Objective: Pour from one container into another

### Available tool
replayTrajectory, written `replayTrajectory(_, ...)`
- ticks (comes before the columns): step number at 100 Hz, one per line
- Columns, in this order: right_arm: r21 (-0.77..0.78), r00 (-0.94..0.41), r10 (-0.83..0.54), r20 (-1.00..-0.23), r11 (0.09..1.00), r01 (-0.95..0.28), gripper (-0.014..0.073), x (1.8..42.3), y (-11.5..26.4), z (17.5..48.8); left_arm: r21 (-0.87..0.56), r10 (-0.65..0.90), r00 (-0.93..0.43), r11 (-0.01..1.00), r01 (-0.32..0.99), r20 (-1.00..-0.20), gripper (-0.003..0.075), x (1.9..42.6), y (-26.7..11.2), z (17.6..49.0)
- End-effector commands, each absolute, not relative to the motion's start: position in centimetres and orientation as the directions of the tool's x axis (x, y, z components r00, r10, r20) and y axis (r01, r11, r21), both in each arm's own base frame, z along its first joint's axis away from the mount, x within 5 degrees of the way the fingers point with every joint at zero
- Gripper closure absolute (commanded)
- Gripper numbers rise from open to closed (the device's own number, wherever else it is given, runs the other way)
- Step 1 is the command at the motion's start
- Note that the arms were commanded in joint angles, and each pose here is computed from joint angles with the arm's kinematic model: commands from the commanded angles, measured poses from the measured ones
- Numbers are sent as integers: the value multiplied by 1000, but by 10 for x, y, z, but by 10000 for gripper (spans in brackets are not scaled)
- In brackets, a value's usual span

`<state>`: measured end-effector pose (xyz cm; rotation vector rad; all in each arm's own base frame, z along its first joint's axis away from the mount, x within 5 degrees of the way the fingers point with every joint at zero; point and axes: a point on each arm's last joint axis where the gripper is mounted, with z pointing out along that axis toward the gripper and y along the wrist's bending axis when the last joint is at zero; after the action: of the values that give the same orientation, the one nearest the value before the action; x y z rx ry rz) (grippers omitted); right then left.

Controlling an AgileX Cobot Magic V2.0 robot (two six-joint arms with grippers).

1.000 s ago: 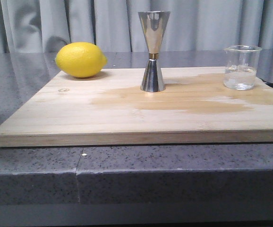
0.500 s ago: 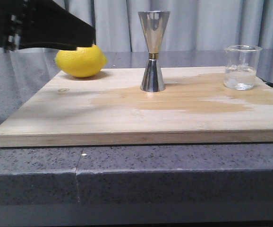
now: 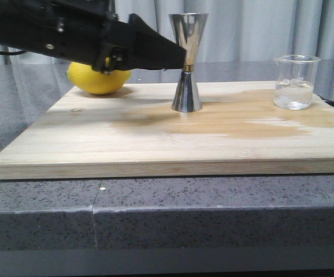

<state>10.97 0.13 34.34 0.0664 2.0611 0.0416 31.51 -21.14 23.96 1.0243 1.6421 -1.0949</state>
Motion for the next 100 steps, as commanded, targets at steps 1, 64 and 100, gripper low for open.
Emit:
replayTrajectory(1,54,-386,59,-921,998,23,-29,113,1,359,-202,39,-213,188,961,-976,280,315,-225,270)
replayTrajectory(64,53,-386,57,-921,998,22,-29,113,1,359,-146,13,-149,145,979,-989,302,327,-245,284)
replayTrajectory(100,52,-386,56,-921,998,22,-29,113,1,359,-145,20,-150,164,976,-988,454,329,-244,283)
